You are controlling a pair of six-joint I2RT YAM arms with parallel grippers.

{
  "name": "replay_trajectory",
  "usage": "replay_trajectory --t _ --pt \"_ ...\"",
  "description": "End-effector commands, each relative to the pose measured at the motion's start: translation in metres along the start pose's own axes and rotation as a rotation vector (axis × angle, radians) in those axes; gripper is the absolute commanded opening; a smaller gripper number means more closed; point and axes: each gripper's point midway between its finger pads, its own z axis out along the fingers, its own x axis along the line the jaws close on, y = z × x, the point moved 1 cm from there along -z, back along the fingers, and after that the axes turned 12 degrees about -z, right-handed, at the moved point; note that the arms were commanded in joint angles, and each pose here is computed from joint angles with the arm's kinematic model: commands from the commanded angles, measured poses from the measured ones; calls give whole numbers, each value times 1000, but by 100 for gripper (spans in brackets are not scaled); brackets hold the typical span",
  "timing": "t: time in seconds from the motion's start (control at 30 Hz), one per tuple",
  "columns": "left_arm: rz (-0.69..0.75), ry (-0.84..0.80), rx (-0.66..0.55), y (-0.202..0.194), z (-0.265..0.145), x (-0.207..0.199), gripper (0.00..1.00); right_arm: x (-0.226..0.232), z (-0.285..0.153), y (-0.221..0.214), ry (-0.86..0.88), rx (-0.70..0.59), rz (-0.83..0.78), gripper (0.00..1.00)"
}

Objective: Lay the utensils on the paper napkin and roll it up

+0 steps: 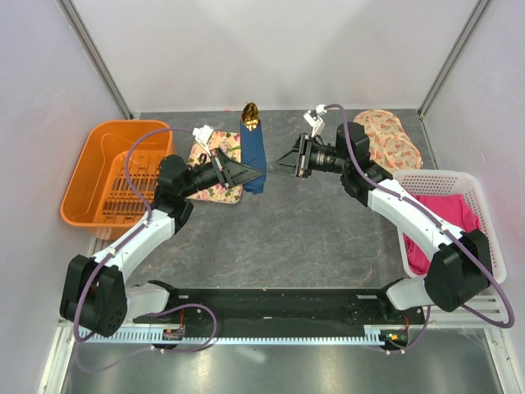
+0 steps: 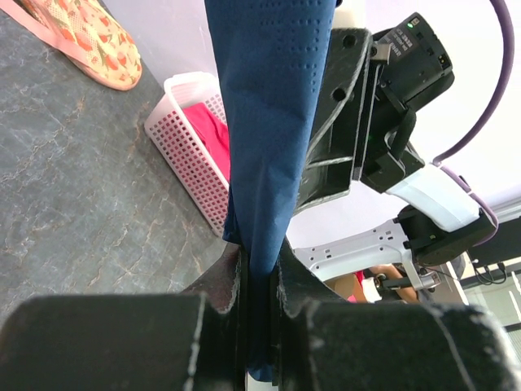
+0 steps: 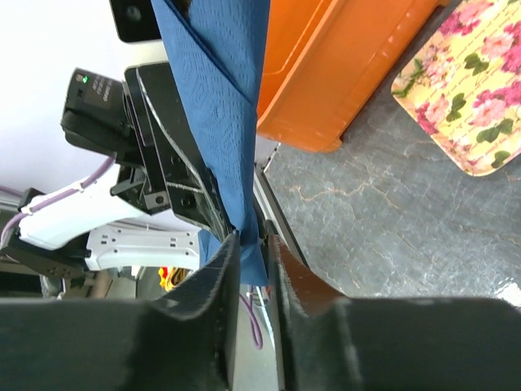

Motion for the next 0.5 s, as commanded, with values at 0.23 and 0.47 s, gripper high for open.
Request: replay_trajectory --t 0.23,0.47 --pt "94 -89 -31 16 4 -32 2 13 1 -3 47 11 -1 38" --pt "92 -89 -33 16 4 -31 2 17 5 -6 67 18 1 36"
